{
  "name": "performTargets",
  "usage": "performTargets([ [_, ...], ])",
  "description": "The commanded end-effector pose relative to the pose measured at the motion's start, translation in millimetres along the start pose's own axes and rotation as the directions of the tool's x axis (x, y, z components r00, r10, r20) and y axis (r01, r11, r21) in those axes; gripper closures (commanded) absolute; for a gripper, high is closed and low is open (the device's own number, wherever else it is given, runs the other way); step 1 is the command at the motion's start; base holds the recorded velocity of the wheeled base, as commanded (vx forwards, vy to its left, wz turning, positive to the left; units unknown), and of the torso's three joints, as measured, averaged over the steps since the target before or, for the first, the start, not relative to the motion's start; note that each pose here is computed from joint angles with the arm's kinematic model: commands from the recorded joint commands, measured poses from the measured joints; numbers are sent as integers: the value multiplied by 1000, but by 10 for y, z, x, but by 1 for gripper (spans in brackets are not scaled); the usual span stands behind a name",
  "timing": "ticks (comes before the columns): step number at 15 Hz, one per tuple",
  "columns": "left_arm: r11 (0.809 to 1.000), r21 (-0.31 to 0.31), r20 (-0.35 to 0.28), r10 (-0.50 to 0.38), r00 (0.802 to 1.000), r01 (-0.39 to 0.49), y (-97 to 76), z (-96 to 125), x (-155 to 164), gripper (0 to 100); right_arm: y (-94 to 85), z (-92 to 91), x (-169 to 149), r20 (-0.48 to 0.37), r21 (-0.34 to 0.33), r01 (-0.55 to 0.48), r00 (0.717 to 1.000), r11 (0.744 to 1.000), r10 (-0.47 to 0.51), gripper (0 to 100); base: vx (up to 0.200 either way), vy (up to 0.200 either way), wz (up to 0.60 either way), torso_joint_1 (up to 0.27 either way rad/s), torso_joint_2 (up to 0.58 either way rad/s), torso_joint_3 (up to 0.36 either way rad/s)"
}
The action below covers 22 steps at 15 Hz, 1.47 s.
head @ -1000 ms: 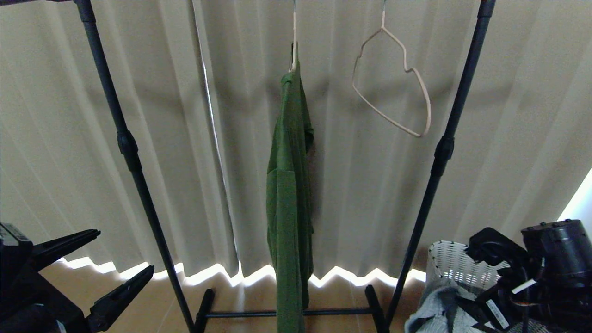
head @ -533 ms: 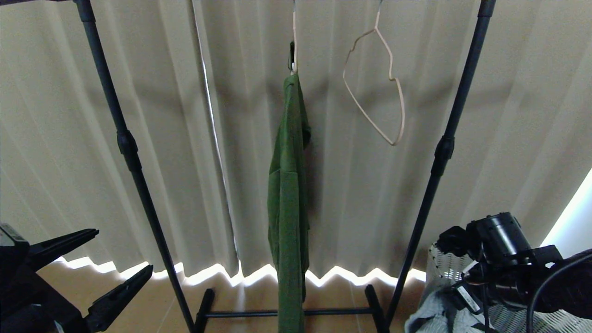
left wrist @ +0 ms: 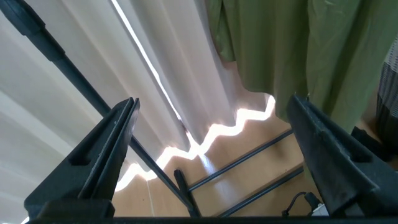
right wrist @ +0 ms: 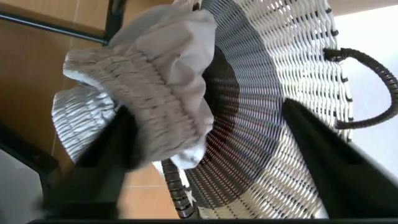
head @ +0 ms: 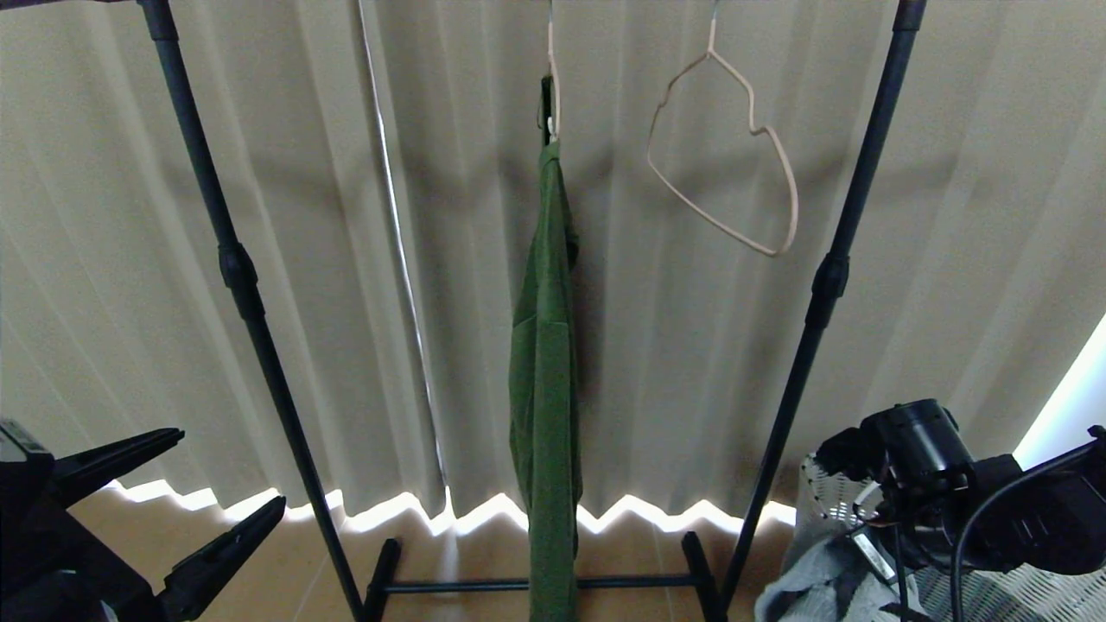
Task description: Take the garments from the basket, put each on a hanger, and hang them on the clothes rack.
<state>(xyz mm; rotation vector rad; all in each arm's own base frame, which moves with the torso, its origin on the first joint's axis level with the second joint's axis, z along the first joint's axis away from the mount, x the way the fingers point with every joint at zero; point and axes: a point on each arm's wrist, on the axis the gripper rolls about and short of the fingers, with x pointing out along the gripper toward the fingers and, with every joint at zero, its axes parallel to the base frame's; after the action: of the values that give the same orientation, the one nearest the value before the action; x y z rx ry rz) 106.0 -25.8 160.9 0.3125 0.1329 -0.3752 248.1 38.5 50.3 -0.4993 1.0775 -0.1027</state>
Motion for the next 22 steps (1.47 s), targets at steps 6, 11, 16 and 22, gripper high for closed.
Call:
performTargets([
  [6, 1000, 0, -2, -1, 1000, 1, 0, -2, 5, 0, -97, 7, -215, 77, 101, 5, 997, 995, -13, 100, 0, 0, 0, 0, 0, 0],
  [11, 1000, 0, -11, -4, 1000, 4, -4, -19, 11, 0, -354, 23, -856, 324, 202, -8, 944, 979, -59, 100, 0, 0, 0, 0, 0, 0],
  [16, 1000, 2, -10, -3, 1000, 3, -4, -17, 9, 0, -339, 39, -1220, 470, 159, -50, 882, 986, -31, 100, 0, 0, 0, 0, 0, 0],
  [22, 1000, 5, -5, -2, 1000, 2, -3, -11, 4, 0, -380, 144, -1377, 532, 158, -55, 846, 986, -38, 100, -67, 0, 0, -1, 1, -1],
])
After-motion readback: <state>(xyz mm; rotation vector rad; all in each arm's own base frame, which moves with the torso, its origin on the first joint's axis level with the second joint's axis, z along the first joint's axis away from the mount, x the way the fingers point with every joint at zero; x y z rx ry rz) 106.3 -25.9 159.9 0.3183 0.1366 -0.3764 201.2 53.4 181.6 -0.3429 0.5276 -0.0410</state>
